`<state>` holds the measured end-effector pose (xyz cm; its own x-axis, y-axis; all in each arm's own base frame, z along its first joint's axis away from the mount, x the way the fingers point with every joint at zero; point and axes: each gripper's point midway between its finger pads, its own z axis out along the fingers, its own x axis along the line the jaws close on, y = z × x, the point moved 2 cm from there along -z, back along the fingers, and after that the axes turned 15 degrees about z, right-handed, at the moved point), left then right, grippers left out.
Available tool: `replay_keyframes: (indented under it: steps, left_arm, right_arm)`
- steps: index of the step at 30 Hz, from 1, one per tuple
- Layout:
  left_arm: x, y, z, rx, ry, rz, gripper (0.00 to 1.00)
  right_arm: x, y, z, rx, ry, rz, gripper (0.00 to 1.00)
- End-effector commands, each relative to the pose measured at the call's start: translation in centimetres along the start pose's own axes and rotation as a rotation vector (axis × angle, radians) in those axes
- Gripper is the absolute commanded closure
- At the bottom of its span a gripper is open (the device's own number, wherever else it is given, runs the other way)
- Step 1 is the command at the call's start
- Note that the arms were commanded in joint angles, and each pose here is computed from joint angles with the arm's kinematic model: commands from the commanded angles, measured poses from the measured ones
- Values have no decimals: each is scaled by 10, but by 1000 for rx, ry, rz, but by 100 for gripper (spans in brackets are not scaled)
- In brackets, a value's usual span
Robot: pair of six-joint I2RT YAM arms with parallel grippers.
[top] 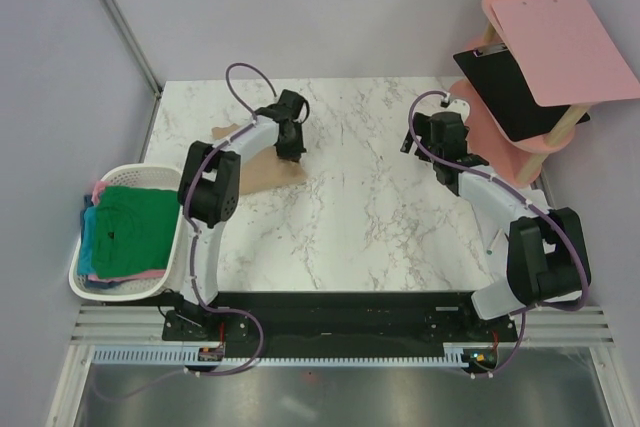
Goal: Fold and stack the t-shirts
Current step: Smooth out wrinkles on the folded tshirt
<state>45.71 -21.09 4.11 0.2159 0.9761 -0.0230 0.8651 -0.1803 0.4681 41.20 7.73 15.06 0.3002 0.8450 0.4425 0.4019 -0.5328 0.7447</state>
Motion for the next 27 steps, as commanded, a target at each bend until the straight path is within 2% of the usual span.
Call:
replay_keyframes:
  steps: [1, 10, 17, 21, 24, 27]
  left_arm:
    - [53, -16, -25, 58, 108, 13, 98]
    - [138, -12, -70, 89, 254, -69, 98]
    - [195, -15, -82, 104, 309, -173, 98]
    - [219, -20, -83, 128, 351, -176, 98]
    - [220, -16, -86, 114, 295, -181, 98]
    - [187, 2, -87, 41, 113, -130, 98]
  right_arm:
    - [4, -2, 0, 5, 27, 22, 5]
    - [7, -9, -1, 30, 60, 41, 5]
    - [7, -12, -4, 40, 72, 48, 5]
    - [8, -12, -7, 41, 79, 43, 5]
    - [7, -10, -8, 37, 77, 40, 5]
    - [9, -9, -9, 36, 85, 45, 5]
